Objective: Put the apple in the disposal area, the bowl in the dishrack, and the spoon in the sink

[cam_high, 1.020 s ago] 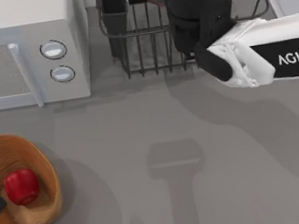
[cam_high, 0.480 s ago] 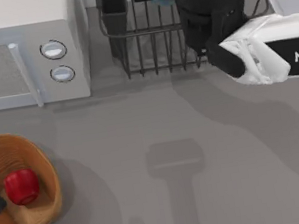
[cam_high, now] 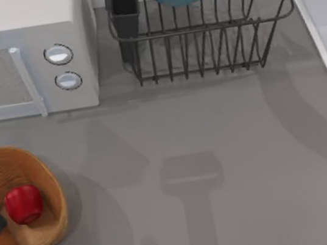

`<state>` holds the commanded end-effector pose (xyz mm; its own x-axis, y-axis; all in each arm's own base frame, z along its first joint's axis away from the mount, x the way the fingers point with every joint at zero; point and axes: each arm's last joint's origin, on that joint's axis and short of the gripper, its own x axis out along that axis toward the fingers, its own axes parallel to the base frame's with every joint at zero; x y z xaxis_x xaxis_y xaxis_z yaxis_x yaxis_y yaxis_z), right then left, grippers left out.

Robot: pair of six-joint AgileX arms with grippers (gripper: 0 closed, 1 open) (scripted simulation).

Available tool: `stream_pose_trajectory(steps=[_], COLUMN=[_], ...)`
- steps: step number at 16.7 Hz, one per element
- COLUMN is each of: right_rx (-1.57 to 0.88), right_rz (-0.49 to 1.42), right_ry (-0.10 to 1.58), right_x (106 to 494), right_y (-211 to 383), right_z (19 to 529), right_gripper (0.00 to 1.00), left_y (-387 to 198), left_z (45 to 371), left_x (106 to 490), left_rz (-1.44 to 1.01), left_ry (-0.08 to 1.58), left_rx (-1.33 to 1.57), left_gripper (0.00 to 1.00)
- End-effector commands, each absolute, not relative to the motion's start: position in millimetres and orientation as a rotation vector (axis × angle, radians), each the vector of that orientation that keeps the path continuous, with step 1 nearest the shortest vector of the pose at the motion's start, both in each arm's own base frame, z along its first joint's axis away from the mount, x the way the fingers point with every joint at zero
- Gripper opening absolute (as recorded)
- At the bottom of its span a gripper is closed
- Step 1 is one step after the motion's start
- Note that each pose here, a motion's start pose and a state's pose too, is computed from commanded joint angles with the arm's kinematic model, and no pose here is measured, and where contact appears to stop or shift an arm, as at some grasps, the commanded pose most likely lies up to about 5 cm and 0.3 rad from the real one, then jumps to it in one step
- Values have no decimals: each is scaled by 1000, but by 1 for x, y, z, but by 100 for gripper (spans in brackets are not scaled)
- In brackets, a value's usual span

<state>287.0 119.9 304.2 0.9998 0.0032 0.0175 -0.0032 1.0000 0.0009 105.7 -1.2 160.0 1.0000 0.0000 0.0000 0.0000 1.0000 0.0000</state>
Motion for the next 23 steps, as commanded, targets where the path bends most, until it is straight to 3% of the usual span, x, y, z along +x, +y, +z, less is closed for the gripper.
stream_pose_trajectory(steps=[4,9,15,23], right_rx=[20,9,0,4], right_rz=[2,0,0,-6], right_ry=[-87,-98,-7,14], right_x=[195,120,106,106], right_y=[51,11,-1,-2], right_z=[308,241,165,162], right_gripper=[100,100,100,100], left_y=[-1,-1,-1,-1], left_z=[160,160,160,160], left_x=[106,106,106,106], left_rz=[0,0,0,0], left_ry=[0,0,0,0], left_rx=[0,0,0,0], left_gripper=[100,100,100,100])
